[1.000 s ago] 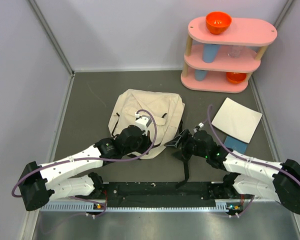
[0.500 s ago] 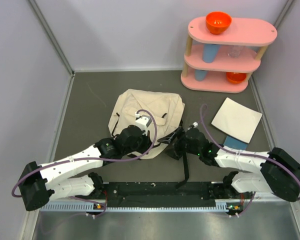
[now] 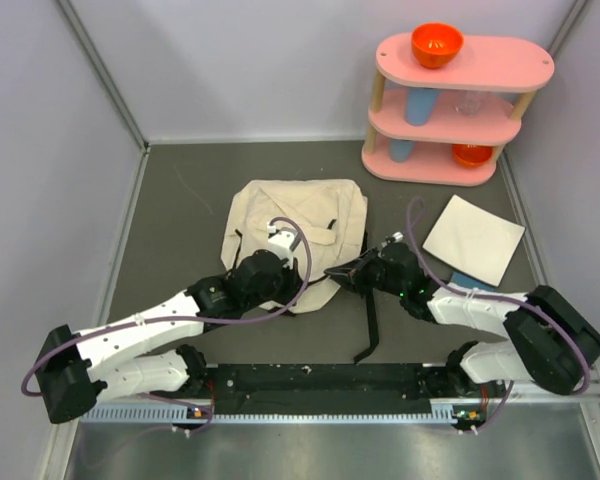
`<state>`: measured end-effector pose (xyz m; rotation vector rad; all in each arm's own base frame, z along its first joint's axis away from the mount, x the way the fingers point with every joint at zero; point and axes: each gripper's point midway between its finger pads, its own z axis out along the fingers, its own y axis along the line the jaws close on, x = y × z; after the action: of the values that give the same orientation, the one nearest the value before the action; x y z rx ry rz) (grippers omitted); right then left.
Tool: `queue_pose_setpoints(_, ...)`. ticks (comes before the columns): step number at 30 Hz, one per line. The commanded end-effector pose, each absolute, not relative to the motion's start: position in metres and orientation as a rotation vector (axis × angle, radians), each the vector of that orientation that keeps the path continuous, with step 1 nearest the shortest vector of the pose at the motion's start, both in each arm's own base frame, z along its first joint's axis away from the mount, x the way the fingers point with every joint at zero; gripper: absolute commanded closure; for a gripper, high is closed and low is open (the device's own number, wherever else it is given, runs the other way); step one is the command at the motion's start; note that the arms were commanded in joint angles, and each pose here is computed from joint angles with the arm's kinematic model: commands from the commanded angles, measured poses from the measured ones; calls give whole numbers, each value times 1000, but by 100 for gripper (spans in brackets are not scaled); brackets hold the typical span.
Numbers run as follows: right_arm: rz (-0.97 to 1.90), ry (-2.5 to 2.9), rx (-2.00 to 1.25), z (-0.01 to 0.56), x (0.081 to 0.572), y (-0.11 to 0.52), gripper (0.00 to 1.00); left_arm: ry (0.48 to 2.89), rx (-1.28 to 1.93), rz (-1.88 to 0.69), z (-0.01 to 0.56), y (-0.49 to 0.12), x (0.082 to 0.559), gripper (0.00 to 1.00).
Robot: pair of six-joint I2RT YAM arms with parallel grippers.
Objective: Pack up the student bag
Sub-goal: Zip the student bag at the center of the board.
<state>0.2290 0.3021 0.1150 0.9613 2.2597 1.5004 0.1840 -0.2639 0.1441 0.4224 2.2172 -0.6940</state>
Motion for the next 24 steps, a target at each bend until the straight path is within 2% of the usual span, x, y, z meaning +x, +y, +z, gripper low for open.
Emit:
queue_pose_setpoints(1,1353,2117,939,123,269,255,100,2194,398,-635,145,-249,186,100)
queue_pose_setpoints(6,1177,2177,888,109,280,220,100,2187,321,-529,138,-226,193,100)
queue_pose_setpoints(16,1038,2183,841,102,314,175,100,2237,252,-383,120,-196,193,100)
queue_pose_setpoints(21,989,2179,709,117,332,168,100,2206,278,-449,126,-208,194,100)
queue_pose_setpoints(22,1031,2207,660,126,330,176,96,2204,319,-502,128,-217,191,100)
queue_pose_setpoints(23,1035,2238,620,128,327,178,71,2193,329,-536,132,-224,191,100)
queue_pose_setpoints(24,1041,2263,577,132,321,182,62,2165,336,-588,141,-234,192,100)
